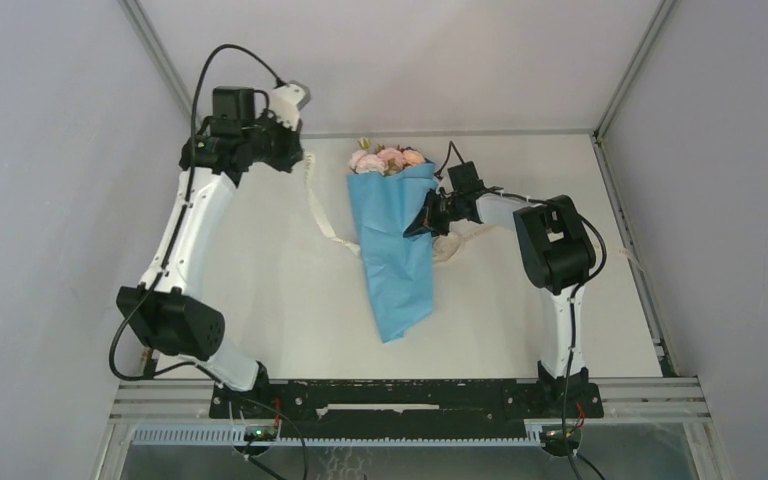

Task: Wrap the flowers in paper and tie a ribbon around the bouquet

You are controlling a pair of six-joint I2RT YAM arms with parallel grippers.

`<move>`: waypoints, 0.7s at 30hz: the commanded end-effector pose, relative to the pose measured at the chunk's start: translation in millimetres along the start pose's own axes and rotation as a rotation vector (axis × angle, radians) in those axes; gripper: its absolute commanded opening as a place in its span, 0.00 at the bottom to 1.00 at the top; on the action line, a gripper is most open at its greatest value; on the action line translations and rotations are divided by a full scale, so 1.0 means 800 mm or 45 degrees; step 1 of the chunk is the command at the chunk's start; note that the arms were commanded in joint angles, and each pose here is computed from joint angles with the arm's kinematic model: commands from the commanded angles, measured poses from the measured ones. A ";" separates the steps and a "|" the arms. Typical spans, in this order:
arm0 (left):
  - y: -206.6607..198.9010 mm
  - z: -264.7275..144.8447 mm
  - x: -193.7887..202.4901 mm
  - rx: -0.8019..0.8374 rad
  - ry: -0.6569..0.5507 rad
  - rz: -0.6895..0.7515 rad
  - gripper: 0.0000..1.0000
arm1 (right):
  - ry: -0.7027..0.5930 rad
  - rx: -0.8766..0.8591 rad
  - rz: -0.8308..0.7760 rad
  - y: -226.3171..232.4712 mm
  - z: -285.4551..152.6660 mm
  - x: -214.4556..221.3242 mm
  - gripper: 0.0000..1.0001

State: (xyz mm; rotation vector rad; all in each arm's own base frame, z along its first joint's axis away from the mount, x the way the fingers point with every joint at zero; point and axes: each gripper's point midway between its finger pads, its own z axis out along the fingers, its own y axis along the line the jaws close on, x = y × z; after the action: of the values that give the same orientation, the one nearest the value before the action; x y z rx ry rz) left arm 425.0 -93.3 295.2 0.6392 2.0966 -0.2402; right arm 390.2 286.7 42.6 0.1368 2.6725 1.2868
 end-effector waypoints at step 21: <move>-0.246 0.259 0.168 0.606 0.577 -0.171 0.00 | -0.285 0.093 -0.208 0.053 -0.068 -0.033 0.52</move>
State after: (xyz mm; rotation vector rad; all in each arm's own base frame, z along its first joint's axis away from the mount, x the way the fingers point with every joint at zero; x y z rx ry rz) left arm 388.2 -283.2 44.7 0.9155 2.6075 -0.7511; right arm 392.0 279.3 50.1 0.1471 2.6402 1.1418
